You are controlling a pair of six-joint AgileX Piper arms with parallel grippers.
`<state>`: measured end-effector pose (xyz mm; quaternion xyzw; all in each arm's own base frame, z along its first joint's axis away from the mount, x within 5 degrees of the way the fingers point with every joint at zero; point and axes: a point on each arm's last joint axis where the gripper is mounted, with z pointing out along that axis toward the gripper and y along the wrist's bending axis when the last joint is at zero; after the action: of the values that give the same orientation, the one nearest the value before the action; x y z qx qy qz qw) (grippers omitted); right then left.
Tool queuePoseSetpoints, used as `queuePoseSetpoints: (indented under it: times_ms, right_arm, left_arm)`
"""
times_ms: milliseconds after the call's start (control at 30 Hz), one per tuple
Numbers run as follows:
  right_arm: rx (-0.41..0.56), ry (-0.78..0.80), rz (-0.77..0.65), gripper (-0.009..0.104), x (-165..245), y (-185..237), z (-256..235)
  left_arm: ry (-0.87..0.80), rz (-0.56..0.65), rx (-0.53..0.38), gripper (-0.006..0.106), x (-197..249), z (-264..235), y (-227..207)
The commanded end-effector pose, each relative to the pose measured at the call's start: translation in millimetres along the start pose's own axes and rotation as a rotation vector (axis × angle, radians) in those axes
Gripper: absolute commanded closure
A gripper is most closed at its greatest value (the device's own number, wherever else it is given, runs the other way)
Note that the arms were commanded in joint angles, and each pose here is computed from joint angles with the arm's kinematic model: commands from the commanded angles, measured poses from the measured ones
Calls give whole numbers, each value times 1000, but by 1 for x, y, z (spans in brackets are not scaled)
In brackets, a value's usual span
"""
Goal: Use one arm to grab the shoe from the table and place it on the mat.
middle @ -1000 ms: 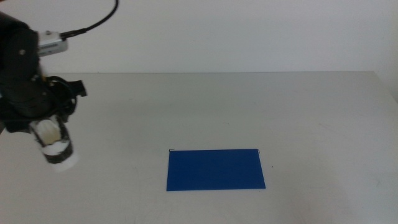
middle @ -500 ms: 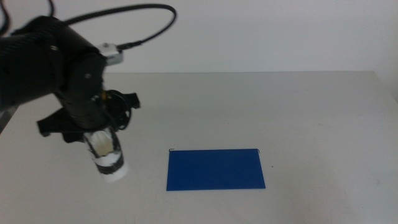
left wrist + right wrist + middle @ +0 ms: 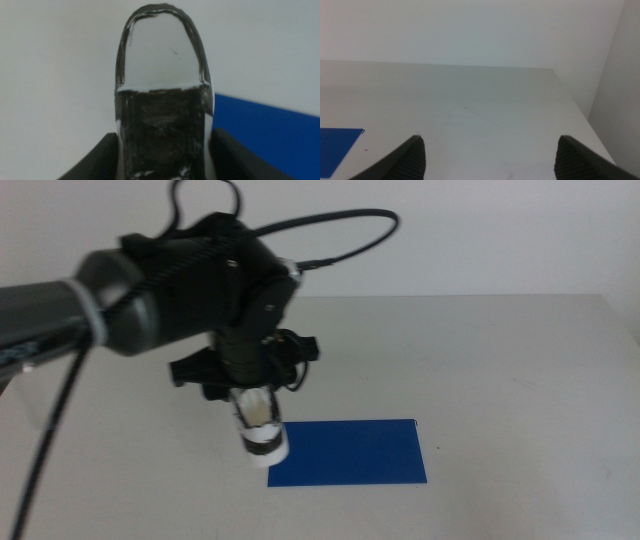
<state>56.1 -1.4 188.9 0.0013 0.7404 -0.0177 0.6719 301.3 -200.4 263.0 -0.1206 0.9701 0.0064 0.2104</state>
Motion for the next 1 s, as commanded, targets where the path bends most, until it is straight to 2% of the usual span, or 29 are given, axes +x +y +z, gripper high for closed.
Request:
queuePoseSetpoints:
  times_ms: [0,500,967]
  right_arm:
    - [12,-109,-21,29,-11,-1,-3]
    - [12,-109,-21,29,-11,-1,-3]
    - [12,-109,-21,29,-11,-1,-3]
  left_arm:
    - [-60,-2,71,84,-5,-22,-14]
    - [-23,23,149,84,13,-4,-90]
    - [-55,37,150,84,11,0,-94]
